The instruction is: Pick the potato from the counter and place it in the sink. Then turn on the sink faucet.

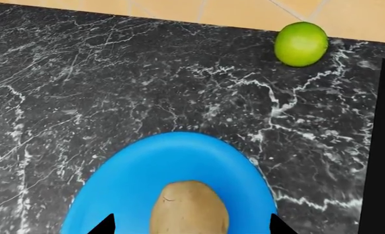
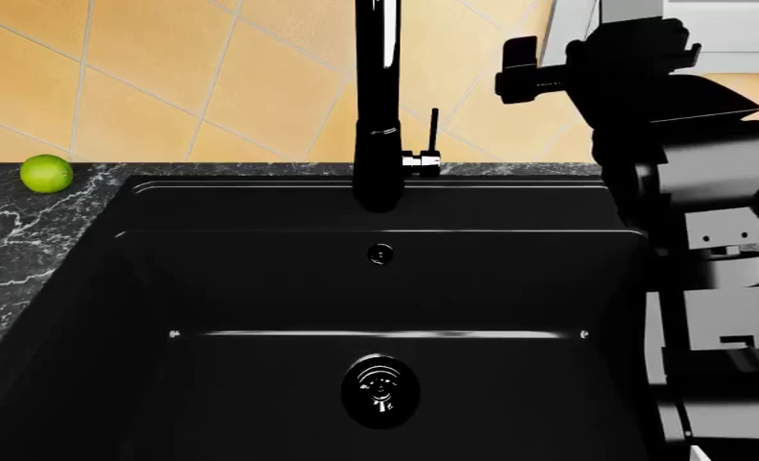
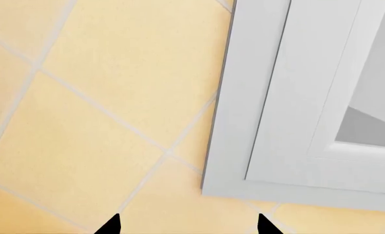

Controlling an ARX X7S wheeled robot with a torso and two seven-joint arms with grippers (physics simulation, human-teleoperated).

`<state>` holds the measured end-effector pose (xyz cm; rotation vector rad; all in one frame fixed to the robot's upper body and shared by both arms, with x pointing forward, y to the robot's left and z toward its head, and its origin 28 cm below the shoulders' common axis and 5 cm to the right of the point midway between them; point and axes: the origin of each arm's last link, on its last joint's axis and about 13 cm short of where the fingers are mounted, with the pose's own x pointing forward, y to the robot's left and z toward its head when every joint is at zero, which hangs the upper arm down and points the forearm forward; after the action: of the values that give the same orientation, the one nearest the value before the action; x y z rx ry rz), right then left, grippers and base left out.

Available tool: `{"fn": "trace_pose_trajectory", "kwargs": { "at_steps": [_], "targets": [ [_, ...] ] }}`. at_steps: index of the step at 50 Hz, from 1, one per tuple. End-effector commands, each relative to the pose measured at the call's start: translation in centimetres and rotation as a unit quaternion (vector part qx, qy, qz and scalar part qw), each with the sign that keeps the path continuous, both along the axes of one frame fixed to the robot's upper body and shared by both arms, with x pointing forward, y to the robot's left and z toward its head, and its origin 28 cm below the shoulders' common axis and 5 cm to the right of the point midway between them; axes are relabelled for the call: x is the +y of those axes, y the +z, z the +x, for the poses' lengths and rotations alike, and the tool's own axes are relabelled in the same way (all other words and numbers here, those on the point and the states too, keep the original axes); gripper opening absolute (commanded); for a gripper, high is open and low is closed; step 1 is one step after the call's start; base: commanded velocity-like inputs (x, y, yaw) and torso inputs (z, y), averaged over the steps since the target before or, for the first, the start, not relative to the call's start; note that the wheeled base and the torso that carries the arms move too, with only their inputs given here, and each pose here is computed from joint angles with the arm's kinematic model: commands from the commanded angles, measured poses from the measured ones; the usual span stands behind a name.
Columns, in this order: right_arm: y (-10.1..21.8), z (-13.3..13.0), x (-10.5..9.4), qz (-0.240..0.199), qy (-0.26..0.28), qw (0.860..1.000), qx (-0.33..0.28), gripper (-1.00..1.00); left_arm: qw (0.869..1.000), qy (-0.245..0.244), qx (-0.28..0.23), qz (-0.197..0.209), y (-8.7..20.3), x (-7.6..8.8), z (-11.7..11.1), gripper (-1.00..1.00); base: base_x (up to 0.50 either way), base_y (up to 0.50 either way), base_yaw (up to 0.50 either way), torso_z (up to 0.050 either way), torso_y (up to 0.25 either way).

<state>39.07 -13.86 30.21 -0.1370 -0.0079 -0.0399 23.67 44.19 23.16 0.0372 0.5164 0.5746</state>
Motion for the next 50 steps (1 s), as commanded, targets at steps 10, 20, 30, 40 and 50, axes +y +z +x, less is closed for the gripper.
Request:
{"fn": "trace_pose_trajectory", "kwargs": {
  "at_steps": [10,20,30,40,50],
  "targets": [
    [-0.2,0.1,0.0,-0.001,0.001,1.000,0.001,1.00,1.000,0.006,-0.001,-0.007,-0.8,0.3,0.7,1.00,0.00,0.00,0.00,0.000,0.000],
    [-0.4,0.1,0.0,0.002,0.001,1.000,0.001,1.00,1.000,0.004,0.001,-0.010,-1.2,0.2,0.7,1.00,0.00,0.00,0.00,0.000,0.000],
    [-0.5,0.2,0.0,0.001,0.001,1.000,0.003,1.00,1.000,0.009,0.004,-0.011,-1.6,0.4,0.7,1.00,0.00,0.00,0.00,0.000,0.000],
    [-0.6,0.2,0.1,0.001,0.001,1.000,0.004,1.00,1.000,0.014,0.008,-0.016,-2.0,0.7,0.8,1.00,0.00,0.00,0.00,0.000,0.000],
    [-0.7,0.1,0.0,0.001,0.002,1.000,0.005,1.00,1.000,0.017,-0.007,-0.020,-1.6,0.8,1.2,1.00,0.00,0.00,0.00,0.000,0.000]
  ]
}}
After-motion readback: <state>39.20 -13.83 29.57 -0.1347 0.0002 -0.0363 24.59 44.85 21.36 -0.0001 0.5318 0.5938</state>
